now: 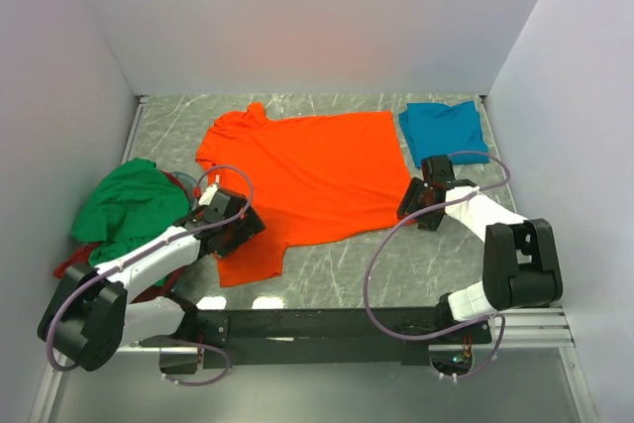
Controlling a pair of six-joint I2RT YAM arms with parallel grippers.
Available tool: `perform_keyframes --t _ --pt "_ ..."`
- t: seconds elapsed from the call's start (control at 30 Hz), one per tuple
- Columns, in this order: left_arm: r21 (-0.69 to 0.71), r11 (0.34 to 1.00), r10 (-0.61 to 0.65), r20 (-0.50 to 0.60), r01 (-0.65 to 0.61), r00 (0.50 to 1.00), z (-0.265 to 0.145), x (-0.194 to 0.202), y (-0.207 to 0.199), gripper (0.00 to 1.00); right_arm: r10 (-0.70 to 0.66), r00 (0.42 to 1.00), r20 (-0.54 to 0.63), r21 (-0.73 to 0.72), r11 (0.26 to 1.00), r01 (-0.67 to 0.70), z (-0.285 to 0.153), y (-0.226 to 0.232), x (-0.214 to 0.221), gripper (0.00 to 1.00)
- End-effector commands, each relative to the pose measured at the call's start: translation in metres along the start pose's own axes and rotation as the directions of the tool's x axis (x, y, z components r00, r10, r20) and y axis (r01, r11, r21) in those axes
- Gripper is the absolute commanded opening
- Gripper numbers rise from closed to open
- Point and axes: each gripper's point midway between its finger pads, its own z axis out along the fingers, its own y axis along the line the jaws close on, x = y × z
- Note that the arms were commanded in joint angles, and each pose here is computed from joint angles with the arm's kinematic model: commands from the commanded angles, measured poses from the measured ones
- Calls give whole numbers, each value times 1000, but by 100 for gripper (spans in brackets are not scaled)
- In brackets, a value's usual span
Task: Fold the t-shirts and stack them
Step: Flatten the tshirt out
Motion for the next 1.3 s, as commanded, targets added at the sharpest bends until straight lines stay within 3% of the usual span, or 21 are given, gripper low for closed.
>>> perform_keyframes --t 0.0,0.13,0.17,0.27,0.33,0.37,0.47,0.73,1.07,1.17,1.27 --pt "30 998 -48 16 48 999 -3 -2 -8 99 31 999 27 12 999 -32 7 1 -8 67" --pt "-13 999 -41 18 42 999 -3 5 4 100 40 999 16 12 999 -41 14 0 -5 58" --pt "-26 998 -53 26 54 998 -4 6 7 100 40 999 13 13 999 -40 15 0 -5 46" --pt "-63 997 -45 41 47 998 -5 4 16 99 34 999 -22 35 999 -34 22 -4 1 28" --pt "-64 997 -39 43 42 998 -6 4 15 99 40 999 -17 29 999 -40 22 -4 2 23" --pt "-51 998 -38 47 40 998 -8 1 10 99 34 999 -2 34 999 -34 18 -6 1 11" --pt "-29 999 -35 46 36 998 -11 1 4 99 31 1000 4 30 999 -31 10 -5 0 7" --pt "23 999 -28 70 27 997 -19 -8 -12 99 -11 997 70 45 999 8 -24 7 -18 5" --pt "8 1000 -11 92 10 996 -18 -16 -18 100 -63 997 50 65 996 60 -10 58 -48 5" --pt "-7 1000 -9 93 9 996 -17 -16 -15 99 -69 997 35 86 994 66 1 74 -62 13" --pt "-15 1000 -7 98 8 995 -16 -17 -14 99 -89 995 36 104 991 85 8 92 -75 32"
